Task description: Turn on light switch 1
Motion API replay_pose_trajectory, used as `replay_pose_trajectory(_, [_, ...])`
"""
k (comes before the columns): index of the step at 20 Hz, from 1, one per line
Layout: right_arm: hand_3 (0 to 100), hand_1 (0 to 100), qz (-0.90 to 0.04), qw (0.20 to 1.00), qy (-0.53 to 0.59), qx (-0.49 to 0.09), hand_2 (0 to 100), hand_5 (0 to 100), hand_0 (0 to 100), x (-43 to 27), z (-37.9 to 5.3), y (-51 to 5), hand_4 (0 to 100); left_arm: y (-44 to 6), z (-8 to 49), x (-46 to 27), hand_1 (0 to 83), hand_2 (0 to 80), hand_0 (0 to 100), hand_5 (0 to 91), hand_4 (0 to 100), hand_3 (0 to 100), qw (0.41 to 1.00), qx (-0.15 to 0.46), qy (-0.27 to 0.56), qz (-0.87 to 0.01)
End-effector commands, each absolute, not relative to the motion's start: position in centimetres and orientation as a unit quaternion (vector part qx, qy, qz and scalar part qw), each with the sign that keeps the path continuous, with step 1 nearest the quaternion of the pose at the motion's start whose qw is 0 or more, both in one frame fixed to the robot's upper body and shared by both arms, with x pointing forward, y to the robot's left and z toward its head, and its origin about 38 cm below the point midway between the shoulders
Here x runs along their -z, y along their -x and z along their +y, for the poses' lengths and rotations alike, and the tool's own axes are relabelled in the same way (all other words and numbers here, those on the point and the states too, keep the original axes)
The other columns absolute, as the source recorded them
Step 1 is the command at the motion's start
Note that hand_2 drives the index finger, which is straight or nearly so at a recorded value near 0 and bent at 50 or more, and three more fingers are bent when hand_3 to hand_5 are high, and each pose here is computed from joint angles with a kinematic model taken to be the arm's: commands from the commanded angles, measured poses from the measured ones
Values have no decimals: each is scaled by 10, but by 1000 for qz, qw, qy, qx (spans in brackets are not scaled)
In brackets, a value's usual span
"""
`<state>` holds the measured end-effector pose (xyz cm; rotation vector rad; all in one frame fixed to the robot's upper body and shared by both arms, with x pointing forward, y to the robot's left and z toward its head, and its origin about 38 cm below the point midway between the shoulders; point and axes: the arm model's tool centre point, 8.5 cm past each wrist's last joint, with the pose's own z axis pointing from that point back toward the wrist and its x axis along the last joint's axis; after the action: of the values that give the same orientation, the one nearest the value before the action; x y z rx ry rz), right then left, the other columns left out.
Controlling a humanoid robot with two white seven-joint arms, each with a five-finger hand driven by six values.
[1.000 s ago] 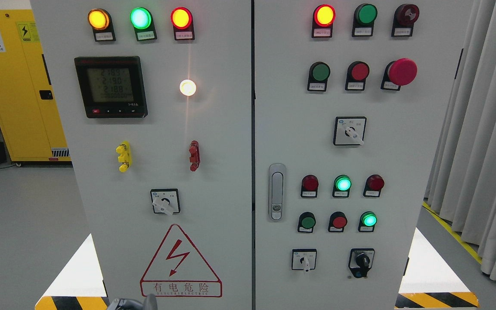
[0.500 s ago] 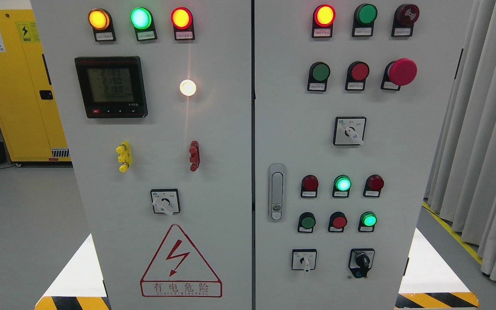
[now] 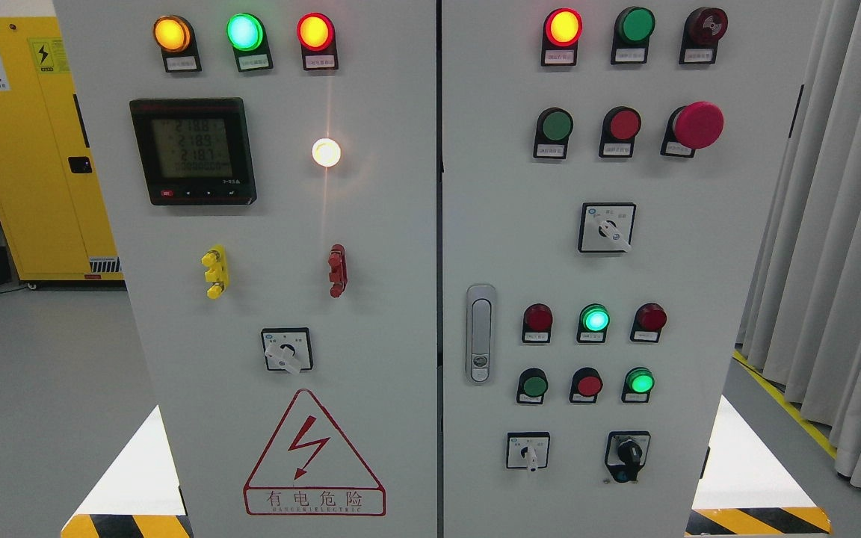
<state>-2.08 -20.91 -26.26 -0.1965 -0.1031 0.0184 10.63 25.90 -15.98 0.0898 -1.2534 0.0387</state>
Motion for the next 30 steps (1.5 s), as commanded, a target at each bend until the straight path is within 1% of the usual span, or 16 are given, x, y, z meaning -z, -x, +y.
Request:
replay_pose_trajectory(1, [0,500,-49,994,99,5,40,0,0,263,-209,21,0,85,279,211,272,272,18,314,611,588,928,-9,-61,-367])
replay_pose_trajectory(2, [0,500,-49,994,99,5,40,0,0,263,-209,21,0,92,279,212,259,217,9,256,573,533,933,-8,-60,-355])
replay_pose_trajectory(3, [0,500,-49,994,99,5,40,0,0,263,-209,21,0,101,278,212,249,201,0,217,544,510,939,-10,-60,-339])
replay_pose_trajectory(4, [0,500,-49,994,98,5,40,0,0,263,-209,21,0,110,278,213,253,173,0,135,485,458,946,-9,-58,-320])
replay_pose_trajectory(6, [0,500,-49,994,99,5,40,0,0,263,-209,21,0,128,276,213,253,161,0,112,467,438,958,-7,-47,-283])
replay_pose_trajectory(7, [0,500,-48,994,99,5,40,0,0,263,-209,22,0,135,273,214,251,106,0,18,400,370,963,-4,-36,-266])
replay_pose_trajectory(8, [0,500,-49,994,99,5,40,0,0,263,-209,21,0,140,272,216,248,90,6,7,385,353,970,-1,-22,-241])
replay_pose_trajectory(10, [0,500,-49,994,99,5,40,0,0,263,-209,21,0,147,268,221,242,52,20,0,339,286,981,-4,-5,-195])
replay_pose_trajectory(11, [0,500,-49,994,99,5,40,0,0,263,-209,21,0,151,267,223,239,47,23,0,335,282,985,-5,-2,-172])
replay_pose_trajectory(13, [0,500,-49,994,99,5,40,0,0,263,-209,21,0,156,263,228,215,0,36,0,278,209,991,-8,5,-132])
replay_pose_trajectory(16, [0,500,-49,994,99,5,40,0,0,263,-209,21,0,153,259,234,198,0,51,0,230,117,996,-17,8,-90])
replay_pose_trajectory(18, [0,500,-49,994,99,5,40,0,0,263,-209,21,0,142,256,238,193,0,62,0,195,49,996,-19,10,-91])
replay_pose_trajectory(19, [0,500,-49,994,99,5,40,0,0,263,-209,21,0,136,255,239,191,0,68,0,157,15,995,-19,9,-94])
replay_pose_trajectory(21, [0,500,-49,994,99,5,40,0,0,263,-209,21,0,120,255,243,185,0,77,0,66,0,994,-19,8,-104])
replay_pose_trajectory(22, [0,500,-49,994,99,5,40,0,0,263,-209,21,0,111,254,245,180,0,83,0,0,0,994,-20,8,-103])
replay_pose_trajectory(30, [0,500,-49,994,99,5,40,0,0,263,-209,21,0,63,240,255,153,0,108,0,0,0,992,-23,22,-122])
